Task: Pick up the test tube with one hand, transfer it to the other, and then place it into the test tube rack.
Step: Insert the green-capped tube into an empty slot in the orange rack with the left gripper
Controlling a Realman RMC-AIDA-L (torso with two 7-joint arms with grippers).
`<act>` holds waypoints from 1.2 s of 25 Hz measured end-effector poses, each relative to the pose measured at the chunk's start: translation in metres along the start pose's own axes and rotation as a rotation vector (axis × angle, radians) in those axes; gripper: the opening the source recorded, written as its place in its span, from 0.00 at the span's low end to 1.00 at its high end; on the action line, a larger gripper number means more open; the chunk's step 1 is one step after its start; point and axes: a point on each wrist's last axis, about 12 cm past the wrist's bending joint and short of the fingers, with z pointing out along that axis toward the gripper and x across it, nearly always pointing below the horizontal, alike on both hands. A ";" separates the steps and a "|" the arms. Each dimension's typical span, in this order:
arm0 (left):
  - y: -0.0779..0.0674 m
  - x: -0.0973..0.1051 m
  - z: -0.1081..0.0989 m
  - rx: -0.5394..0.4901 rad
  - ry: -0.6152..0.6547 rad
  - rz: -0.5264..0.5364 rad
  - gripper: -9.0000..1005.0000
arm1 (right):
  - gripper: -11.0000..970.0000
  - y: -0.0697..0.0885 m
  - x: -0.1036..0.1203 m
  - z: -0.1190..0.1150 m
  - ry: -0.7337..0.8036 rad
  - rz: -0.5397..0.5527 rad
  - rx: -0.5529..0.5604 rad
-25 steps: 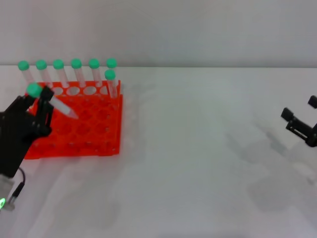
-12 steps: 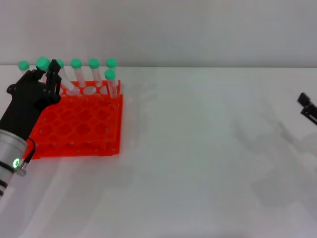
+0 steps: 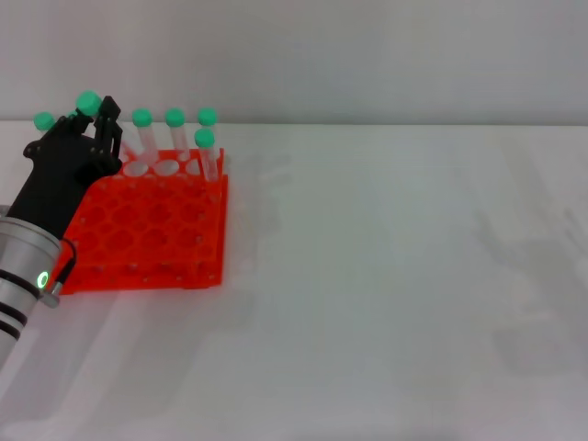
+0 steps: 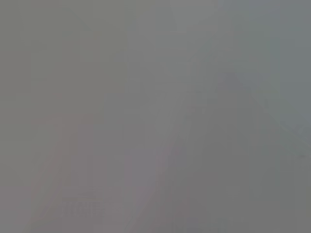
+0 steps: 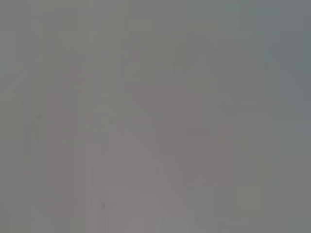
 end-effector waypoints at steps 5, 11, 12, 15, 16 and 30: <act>-0.001 -0.001 0.011 0.003 0.024 0.009 0.26 | 0.88 -0.001 0.000 0.000 -0.002 0.001 0.006; -0.005 0.001 0.030 0.003 0.085 0.021 0.26 | 0.88 -0.001 -0.001 0.001 -0.005 0.001 0.005; -0.006 0.002 0.033 0.004 0.097 0.024 0.26 | 0.88 -0.001 -0.001 0.002 -0.006 0.001 0.004; -0.008 0.004 0.039 0.001 0.136 0.031 0.26 | 0.88 0.000 -0.002 0.004 -0.010 0.001 0.001; -0.008 0.005 0.041 -0.001 0.148 0.032 0.26 | 0.88 0.000 -0.002 0.005 -0.011 0.001 0.000; -0.007 0.008 0.042 -0.007 0.172 0.036 0.26 | 0.88 0.002 -0.005 0.011 -0.021 0.001 -0.008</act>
